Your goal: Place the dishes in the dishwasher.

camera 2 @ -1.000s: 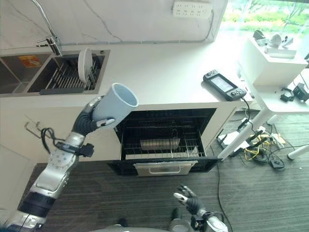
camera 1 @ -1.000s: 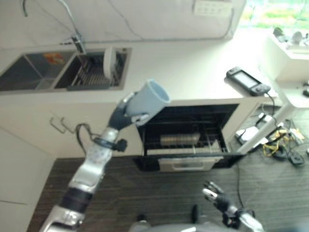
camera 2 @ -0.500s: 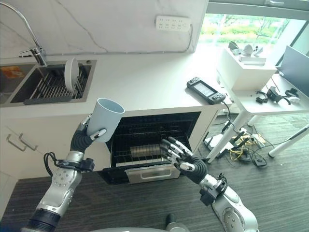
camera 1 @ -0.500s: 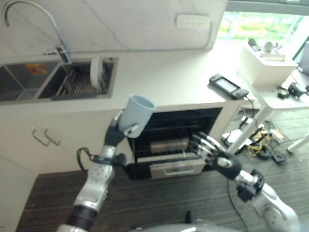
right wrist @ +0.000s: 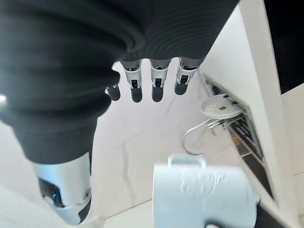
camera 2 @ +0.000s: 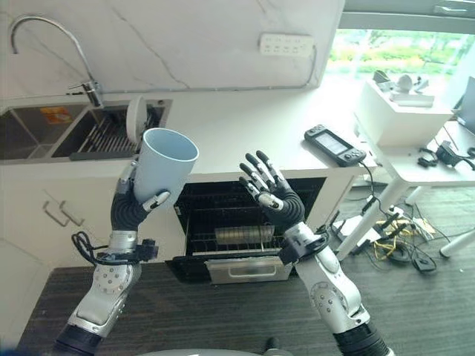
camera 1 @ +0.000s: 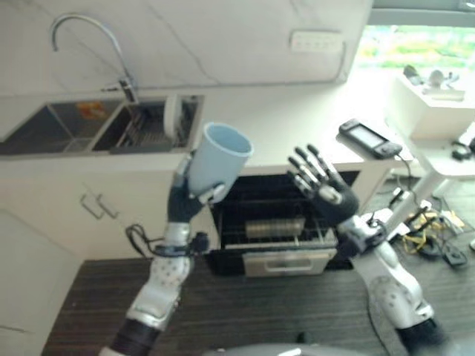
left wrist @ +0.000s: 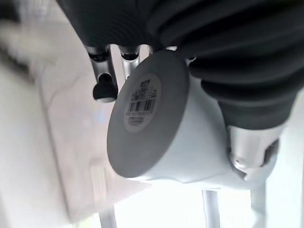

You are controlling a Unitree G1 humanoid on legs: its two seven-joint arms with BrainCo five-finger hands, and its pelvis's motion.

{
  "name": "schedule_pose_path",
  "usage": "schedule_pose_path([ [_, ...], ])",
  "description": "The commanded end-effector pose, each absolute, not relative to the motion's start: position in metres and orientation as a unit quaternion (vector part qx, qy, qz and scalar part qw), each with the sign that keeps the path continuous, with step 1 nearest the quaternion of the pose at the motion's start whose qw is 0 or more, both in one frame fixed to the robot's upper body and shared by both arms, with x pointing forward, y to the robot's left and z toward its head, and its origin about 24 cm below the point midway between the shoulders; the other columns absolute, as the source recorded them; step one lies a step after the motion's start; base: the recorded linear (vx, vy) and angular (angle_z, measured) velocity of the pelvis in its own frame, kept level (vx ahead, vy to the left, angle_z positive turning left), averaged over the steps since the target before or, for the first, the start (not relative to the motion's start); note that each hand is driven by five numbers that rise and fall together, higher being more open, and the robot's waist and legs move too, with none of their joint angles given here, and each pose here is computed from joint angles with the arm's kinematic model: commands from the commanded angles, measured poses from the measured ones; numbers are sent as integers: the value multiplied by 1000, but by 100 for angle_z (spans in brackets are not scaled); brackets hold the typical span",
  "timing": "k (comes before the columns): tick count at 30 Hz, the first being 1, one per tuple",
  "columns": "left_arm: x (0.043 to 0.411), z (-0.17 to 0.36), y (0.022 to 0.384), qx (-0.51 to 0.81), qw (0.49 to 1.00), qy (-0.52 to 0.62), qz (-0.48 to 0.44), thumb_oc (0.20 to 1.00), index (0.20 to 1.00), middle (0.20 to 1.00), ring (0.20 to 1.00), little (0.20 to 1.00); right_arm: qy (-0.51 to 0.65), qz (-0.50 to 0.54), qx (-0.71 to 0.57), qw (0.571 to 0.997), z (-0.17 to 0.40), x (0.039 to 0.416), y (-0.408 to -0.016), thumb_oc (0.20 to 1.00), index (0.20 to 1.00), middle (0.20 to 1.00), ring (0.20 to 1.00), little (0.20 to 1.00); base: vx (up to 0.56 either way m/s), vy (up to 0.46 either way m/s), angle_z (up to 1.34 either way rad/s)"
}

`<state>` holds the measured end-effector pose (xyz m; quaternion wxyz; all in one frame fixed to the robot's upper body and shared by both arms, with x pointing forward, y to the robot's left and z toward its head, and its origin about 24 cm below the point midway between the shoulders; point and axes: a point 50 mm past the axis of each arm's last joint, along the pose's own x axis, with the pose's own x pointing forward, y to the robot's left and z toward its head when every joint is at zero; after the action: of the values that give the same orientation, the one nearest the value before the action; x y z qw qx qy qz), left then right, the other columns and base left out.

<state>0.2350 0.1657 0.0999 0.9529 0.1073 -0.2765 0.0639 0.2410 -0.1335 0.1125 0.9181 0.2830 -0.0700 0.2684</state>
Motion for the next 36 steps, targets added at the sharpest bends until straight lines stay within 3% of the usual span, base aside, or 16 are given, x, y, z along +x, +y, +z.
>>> schedule_pose_path([
  [1, 244, 120, 156, 173, 913, -365, 59, 200, 200, 200, 200, 200, -145, 248, 325, 901, 145, 245, -127, 1000, 1000, 1000, 1000, 1000, -11, 7, 4],
  [16, 263, 108, 131, 321, 846, -416, 88, 200, 200, 200, 200, 200, -122, 299, 285, 903, 161, 257, -78, 1000, 1000, 1000, 1000, 1000, 1, 18, 0],
  [25, 259, 113, 126, 301, 848, -429, 78, 200, 200, 200, 200, 200, -97, 309, 291, 900, 154, 254, -65, 1000, 1000, 1000, 1000, 1000, -4, 1, 0],
  [36, 253, 124, 120, 279, 854, -437, 54, 200, 200, 200, 200, 200, -80, 252, 291, 919, 142, 261, -75, 1000, 1000, 1000, 1000, 1000, -6, 1, 0],
])
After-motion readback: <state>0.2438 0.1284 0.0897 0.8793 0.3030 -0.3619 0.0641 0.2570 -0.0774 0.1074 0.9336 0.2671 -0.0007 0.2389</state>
